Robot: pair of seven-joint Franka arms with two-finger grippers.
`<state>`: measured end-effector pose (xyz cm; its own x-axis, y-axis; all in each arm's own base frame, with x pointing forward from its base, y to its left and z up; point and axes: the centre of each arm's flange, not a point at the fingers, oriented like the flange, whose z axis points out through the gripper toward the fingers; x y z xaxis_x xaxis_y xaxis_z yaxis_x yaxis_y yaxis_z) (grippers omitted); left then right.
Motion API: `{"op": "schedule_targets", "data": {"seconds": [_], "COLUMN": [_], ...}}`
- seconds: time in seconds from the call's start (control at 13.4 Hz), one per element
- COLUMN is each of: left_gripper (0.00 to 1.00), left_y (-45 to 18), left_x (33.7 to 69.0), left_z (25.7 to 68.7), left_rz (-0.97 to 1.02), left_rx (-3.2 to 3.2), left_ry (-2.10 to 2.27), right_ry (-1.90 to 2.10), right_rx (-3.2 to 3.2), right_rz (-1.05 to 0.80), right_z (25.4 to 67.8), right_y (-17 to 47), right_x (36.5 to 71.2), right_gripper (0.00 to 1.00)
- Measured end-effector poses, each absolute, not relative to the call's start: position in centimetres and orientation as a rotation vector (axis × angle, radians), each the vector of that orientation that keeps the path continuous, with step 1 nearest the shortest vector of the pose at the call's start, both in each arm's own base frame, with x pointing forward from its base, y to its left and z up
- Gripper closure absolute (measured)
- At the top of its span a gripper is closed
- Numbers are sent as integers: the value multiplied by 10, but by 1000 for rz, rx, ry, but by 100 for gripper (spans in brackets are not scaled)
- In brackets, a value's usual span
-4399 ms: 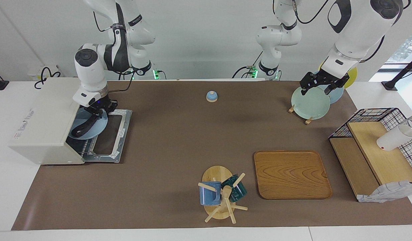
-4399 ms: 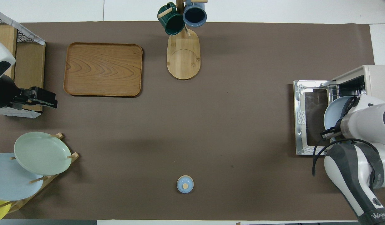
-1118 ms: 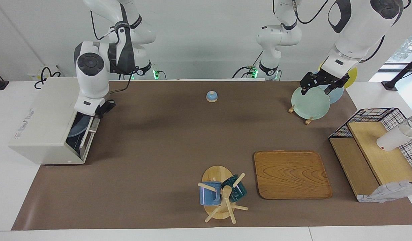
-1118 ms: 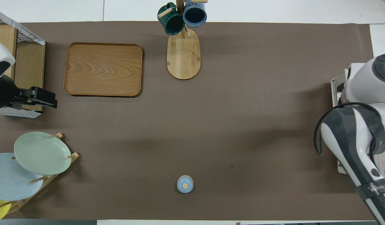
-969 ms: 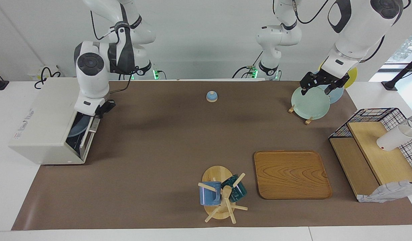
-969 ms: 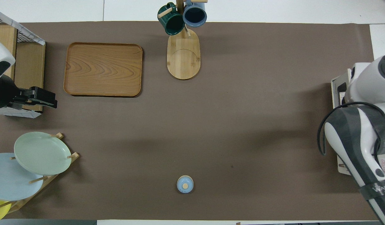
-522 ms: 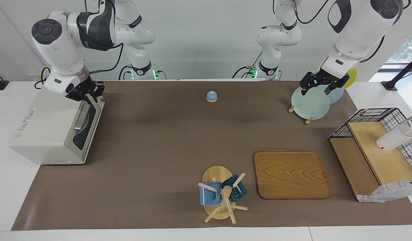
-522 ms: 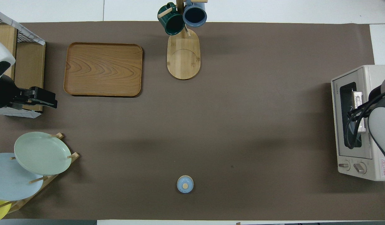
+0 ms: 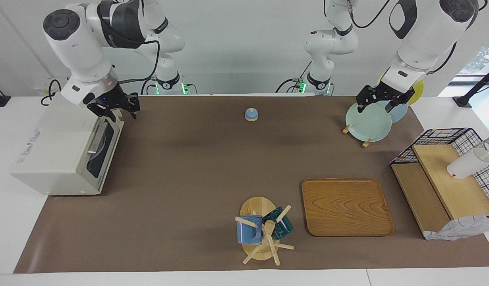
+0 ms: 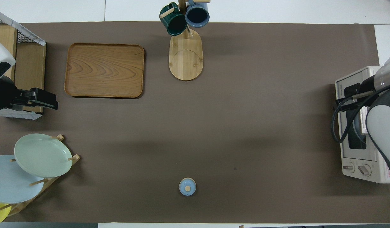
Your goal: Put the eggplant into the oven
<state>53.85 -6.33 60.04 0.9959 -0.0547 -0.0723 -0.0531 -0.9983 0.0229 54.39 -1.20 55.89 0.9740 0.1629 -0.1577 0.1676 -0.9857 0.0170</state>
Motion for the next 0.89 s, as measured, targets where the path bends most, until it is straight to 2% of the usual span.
{"op": "schedule_targets", "data": {"seconds": [0.15, 0.89], "left_gripper": [0, 0], "left_y": [-63, -63], "left_x": [538, 538], "left_z": [600, 601], "left_rz": [-114, -113], "left_rx": [3117, 3117], "left_ry": [-84, -84], "right_ry": [209, 183], "right_rx": [3098, 3101], "right_rz": [-244, -156], "right_z": [559, 582], "right_y": [-30, -32], "right_x": [543, 540], "right_gripper": [1, 0]}}
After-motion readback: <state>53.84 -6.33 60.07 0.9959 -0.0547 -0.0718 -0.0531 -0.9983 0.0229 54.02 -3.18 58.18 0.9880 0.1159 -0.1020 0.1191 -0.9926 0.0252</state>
